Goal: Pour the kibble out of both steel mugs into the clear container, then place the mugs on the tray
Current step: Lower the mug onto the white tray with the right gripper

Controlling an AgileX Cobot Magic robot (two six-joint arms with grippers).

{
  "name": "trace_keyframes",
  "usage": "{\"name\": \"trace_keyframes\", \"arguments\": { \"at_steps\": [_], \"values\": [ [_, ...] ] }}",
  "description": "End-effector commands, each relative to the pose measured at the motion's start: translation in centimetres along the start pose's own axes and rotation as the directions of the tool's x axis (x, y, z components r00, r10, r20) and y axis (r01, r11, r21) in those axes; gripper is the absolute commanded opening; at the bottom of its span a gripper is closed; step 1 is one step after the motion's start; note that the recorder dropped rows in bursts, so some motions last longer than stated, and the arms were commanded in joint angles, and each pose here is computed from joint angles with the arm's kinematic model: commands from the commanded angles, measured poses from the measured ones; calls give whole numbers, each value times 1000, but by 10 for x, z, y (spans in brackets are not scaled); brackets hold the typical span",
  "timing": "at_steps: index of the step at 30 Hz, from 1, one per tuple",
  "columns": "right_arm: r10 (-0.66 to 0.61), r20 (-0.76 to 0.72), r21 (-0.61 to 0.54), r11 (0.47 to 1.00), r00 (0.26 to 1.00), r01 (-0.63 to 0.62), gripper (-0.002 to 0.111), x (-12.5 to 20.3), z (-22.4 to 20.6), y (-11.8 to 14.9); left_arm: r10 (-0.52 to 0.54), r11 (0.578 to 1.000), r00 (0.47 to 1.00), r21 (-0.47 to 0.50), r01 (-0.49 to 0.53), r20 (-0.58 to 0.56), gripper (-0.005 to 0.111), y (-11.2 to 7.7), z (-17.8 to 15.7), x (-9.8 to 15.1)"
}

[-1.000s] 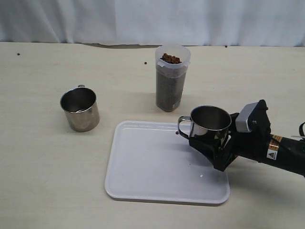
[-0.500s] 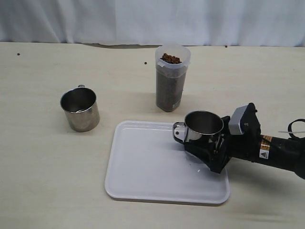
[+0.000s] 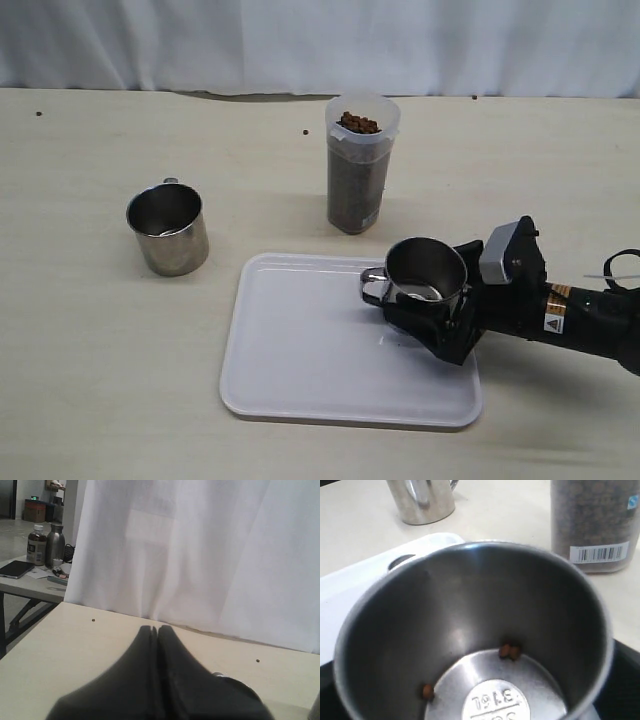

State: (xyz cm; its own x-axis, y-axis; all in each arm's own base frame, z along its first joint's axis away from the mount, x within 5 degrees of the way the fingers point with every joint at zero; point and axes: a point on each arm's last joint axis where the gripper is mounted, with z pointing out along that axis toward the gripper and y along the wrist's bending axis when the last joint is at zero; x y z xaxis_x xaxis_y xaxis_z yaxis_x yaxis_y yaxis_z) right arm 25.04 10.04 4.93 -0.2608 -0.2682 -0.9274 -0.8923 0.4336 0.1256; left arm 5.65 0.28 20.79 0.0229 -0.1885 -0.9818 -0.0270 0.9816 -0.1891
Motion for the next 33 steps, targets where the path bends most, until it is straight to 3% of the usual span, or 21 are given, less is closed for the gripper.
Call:
{"name": "trace_keyframes", "arguments": {
  "at_steps": [1, 9, 27, 33],
  "values": [
    [1, 11, -22, 1000, 1000, -1, 99, 0, -1, 1, -7, 1000, 1000, 5, 7, 2, 0, 0, 0, 1],
    [48, -3, -26, 998, 999, -48, 98, 2, -6, 10, -7, 1000, 1000, 5, 7, 2, 0, 0, 0, 1],
    [16, -26, 0, 1000, 1000, -16, 98, -20, -34, 40, 0, 1000, 1000, 4, 0, 0, 0, 0, 0, 1],
    [43, -146, 44, 998, 988, -37, 98, -15, -40, 43, 0, 1000, 1000, 4, 0, 0, 0, 0, 0, 1]
  ]
}}
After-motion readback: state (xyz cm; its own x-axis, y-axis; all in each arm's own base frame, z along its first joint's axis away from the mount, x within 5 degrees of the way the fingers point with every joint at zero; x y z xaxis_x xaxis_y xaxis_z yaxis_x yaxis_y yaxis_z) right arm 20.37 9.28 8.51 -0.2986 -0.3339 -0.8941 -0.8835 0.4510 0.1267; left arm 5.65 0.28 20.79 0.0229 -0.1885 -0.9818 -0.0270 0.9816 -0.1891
